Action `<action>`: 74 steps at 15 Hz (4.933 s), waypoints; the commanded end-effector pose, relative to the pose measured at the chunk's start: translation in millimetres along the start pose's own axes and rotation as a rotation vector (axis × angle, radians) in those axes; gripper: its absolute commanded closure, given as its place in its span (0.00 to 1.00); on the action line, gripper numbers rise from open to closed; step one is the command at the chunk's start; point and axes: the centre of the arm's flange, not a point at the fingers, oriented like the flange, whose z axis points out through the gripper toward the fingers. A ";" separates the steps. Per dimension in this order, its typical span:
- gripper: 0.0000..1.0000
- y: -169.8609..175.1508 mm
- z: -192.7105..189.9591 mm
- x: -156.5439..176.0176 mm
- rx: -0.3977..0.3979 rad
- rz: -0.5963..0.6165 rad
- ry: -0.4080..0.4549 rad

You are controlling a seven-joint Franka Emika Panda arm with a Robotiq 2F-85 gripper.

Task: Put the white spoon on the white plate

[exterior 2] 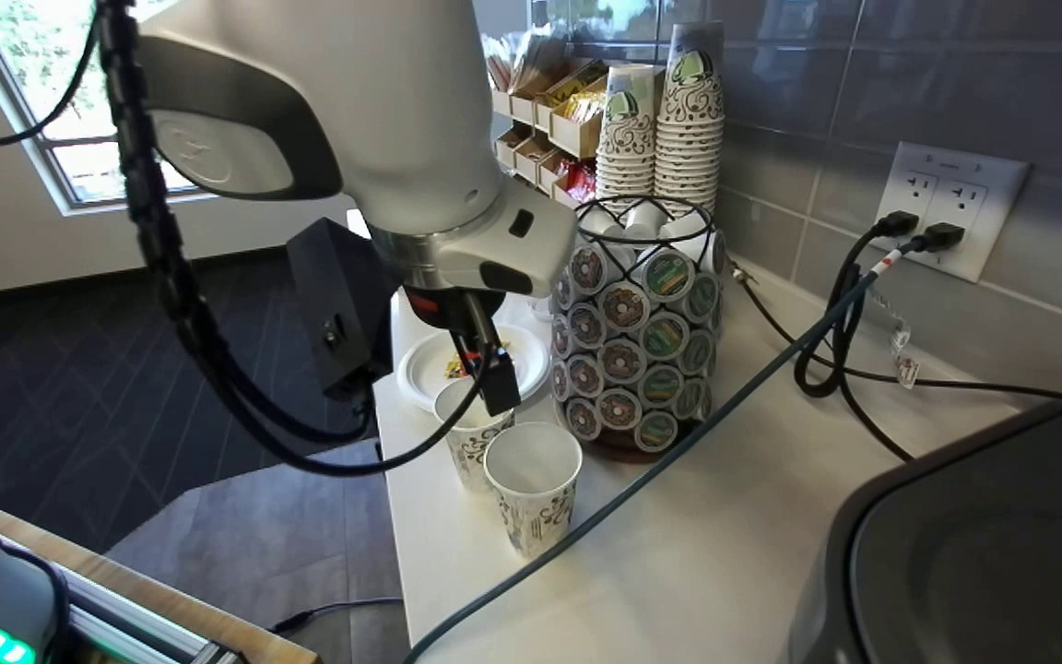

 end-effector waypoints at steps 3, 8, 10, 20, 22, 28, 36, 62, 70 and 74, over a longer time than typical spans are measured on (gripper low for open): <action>0.00 20.8 26.2 19.0 -0.001 -0.009 0.013; 0.15 27.4 34.1 23.6 0.014 0.012 0.021; 0.34 27.3 35.4 23.4 0.012 0.016 0.019; 0.38 21.5 21.5 22.0 -0.004 0.018 0.011; 0.40 22.3 18.0 21.7 -0.013 0.024 0.007; 0.46 23.2 13.2 16.3 -0.037 0.041 -0.041; 0.54 17.5 17.4 12.3 0.018 0.005 -0.108; 0.68 19.9 38.2 22.9 0.006 -0.063 0.031; 1.00 16.7 39.1 21.1 -0.004 -0.075 0.025; 0.99 12.9 33.4 18.1 -0.003 -0.085 0.026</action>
